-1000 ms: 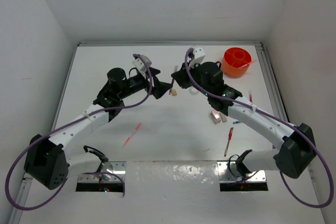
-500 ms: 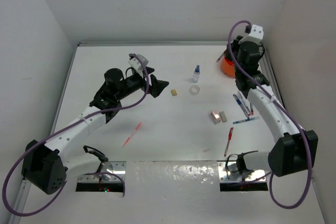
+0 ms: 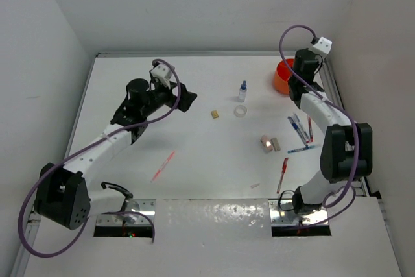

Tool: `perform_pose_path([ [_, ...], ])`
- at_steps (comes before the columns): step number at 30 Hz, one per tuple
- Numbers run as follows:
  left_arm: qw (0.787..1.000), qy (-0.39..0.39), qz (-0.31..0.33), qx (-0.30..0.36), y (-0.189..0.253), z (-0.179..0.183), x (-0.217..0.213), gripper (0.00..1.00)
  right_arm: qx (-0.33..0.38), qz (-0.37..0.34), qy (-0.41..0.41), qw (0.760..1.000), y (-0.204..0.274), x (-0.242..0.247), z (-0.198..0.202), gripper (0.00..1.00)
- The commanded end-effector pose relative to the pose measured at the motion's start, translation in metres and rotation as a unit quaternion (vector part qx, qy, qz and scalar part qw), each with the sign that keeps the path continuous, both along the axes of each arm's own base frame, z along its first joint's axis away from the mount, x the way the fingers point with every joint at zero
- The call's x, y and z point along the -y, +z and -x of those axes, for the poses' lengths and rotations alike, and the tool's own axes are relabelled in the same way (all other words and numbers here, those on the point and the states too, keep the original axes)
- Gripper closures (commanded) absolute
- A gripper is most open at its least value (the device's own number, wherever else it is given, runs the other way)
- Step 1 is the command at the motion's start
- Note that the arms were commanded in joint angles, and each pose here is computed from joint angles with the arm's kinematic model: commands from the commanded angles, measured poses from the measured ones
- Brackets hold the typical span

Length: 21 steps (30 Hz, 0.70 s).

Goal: Sort the stationery into containers
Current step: Place the pen in the storage box.

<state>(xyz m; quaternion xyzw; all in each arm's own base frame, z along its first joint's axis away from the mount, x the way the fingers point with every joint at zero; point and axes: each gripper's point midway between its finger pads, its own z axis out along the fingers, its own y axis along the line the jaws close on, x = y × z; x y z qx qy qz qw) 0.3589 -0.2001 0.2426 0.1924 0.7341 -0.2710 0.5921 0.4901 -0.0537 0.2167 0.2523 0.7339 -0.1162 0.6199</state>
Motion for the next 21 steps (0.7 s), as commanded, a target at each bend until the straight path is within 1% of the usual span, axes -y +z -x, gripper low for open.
perform_pose_path([
  [1, 0.999, 0.018, 0.013, 0.025, 0.023, -0.021, -0.006, 0.01, 0.066, -0.008, -0.039, 0.997, 0.030, 0.020, -0.014, 1.00],
  [5, 1.000, 0.019, 0.012, 0.020, 0.022, -0.034, -0.004, 0.01, 0.062, -0.008, -0.053, 0.997, 0.019, 0.032, -0.023, 1.00],
  [9, 1.000, 0.014, 0.009, 0.015, 0.018, -0.047, 0.001, 0.01, 0.056, -0.014, -0.049, 0.997, 0.004, 0.032, -0.032, 1.00],
  [10, 1.000, 0.014, 0.009, 0.020, 0.022, -0.050, 0.002, 0.01, 0.052, -0.010, -0.064, 0.997, 0.002, 0.048, -0.030, 1.00],
  [12, 1.000, 0.014, 0.006, 0.022, 0.022, -0.057, 0.003, 0.01, 0.050, -0.005, -0.059, 0.997, -0.010, 0.048, -0.031, 1.00],
  [14, 1.000, 0.016, 0.003, 0.024, 0.022, -0.061, 0.003, 0.01, 0.069, -0.004, -0.053, 0.996, -0.008, 0.046, -0.035, 1.00],
  [21, 1.000, 0.017, -0.002, 0.025, 0.022, -0.073, 0.005, 0.01, 0.039, -0.017, -0.061, 0.997, -0.044, 0.048, -0.034, 1.00],
])
